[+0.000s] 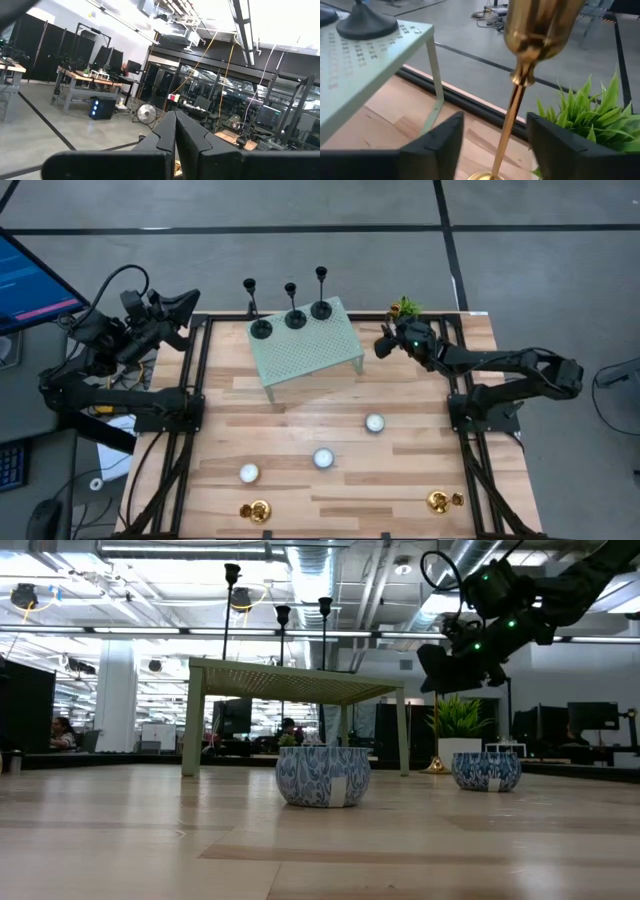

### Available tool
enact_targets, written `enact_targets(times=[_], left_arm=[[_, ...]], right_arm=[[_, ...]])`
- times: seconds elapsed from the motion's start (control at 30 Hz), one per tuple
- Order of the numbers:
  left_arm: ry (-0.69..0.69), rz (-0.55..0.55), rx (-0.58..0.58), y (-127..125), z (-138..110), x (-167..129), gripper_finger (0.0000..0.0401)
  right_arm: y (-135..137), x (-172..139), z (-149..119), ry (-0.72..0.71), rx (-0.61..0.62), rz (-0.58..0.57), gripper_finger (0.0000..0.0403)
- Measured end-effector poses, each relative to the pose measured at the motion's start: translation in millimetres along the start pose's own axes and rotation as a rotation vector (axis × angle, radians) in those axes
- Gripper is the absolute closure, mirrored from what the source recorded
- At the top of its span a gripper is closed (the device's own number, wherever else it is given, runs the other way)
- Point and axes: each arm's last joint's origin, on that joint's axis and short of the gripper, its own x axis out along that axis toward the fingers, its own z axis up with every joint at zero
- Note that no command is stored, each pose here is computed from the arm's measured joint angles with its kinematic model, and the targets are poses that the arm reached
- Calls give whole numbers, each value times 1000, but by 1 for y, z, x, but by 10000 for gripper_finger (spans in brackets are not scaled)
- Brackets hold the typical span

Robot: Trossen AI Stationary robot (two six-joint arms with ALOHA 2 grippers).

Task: Pick & Place candle stick holders
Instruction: Put the top gold candle holder on the shelf

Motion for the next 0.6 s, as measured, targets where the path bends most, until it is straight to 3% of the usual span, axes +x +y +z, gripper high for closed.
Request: enact_targets(times=[0.2,0.23,0.43,0.6], left_arm=[[0,0,0,0,0,0,391],[0,0,0,0,0,0,391],[0,0,0,0,0,0,391],[0,0,0,0,0,0,391]], right_arm=[[0,0,0,2,-8,-1,375],[0,0,0,1,-16,-4,387],[-3,-4,7,-20,-2,-6,397],[-4,-23,55,-108,-36,10,399]])
